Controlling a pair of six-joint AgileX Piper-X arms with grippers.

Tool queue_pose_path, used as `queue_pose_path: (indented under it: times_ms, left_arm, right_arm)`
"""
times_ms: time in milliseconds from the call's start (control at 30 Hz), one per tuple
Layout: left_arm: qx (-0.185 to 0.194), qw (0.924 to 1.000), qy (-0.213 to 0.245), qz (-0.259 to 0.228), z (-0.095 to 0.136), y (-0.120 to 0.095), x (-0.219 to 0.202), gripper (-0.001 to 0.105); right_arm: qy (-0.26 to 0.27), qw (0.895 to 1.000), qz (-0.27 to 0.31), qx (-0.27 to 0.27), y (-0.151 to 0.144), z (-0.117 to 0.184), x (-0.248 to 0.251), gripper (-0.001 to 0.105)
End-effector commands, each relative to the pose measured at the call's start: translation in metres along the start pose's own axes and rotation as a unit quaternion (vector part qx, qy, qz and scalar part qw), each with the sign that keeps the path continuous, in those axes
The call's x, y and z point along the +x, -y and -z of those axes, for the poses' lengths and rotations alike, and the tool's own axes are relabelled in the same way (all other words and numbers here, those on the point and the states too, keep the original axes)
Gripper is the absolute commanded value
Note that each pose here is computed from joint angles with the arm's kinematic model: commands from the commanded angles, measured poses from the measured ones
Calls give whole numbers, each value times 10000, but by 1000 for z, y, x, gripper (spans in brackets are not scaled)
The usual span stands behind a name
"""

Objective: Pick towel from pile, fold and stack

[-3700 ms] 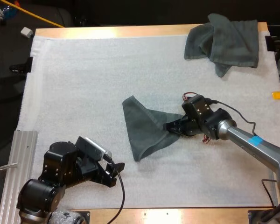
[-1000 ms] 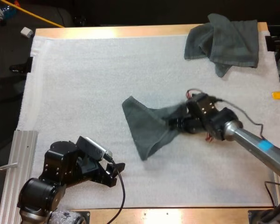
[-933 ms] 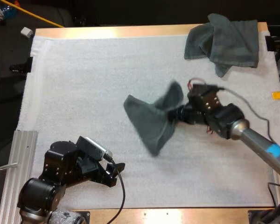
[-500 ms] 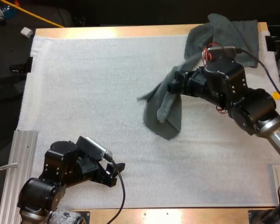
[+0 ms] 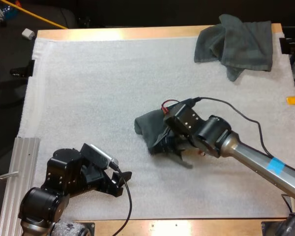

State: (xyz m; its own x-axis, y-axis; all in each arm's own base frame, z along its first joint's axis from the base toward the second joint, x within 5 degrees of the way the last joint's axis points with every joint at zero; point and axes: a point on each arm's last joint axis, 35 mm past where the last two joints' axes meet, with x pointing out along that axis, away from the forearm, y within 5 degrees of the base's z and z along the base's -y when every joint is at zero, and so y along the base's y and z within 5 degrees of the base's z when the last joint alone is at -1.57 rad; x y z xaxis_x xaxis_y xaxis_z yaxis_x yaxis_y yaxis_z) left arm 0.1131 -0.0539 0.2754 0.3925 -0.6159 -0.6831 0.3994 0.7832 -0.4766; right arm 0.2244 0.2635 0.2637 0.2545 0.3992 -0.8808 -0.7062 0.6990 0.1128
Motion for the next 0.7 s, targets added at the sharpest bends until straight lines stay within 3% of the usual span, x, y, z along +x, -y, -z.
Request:
queue_pose_path:
  times_ms: [0, 100, 300, 367, 533, 600, 667]
  left_arm:
    - [40, 10000, 26, 50, -2, 2, -1, 68]
    - [40, 10000, 40, 47, -2, 2, -1, 68]
    - [50, 10000, 46, 55, -1, 2, -1, 68]
    - [50, 10000, 48, 60, -2, 2, -1, 68]
    - [47, 10000, 36, 61, -2, 2, -1, 68]
    - [47, 10000, 34, 56, -2, 2, -1, 68]
    - [39, 10000, 27, 55, -2, 2, -1, 68]
  right_arm:
    - [998, 9946, -251, 147, 1, -21, -32, 0]
    - [1087, 9931, -387, 197, -4, -25, -28, 0]
    - [640, 9972, -326, 214, -9, -17, -7, 4]
    - [528, 9980, -283, 217, -10, -15, -3, 15]
    - [335, 9985, -394, 192, -11, -11, -4, 65]
    - [243, 9989, -384, 146, -11, -8, -9, 70]
    - [141, 9996, -208, 107, -8, -5, -14, 66]
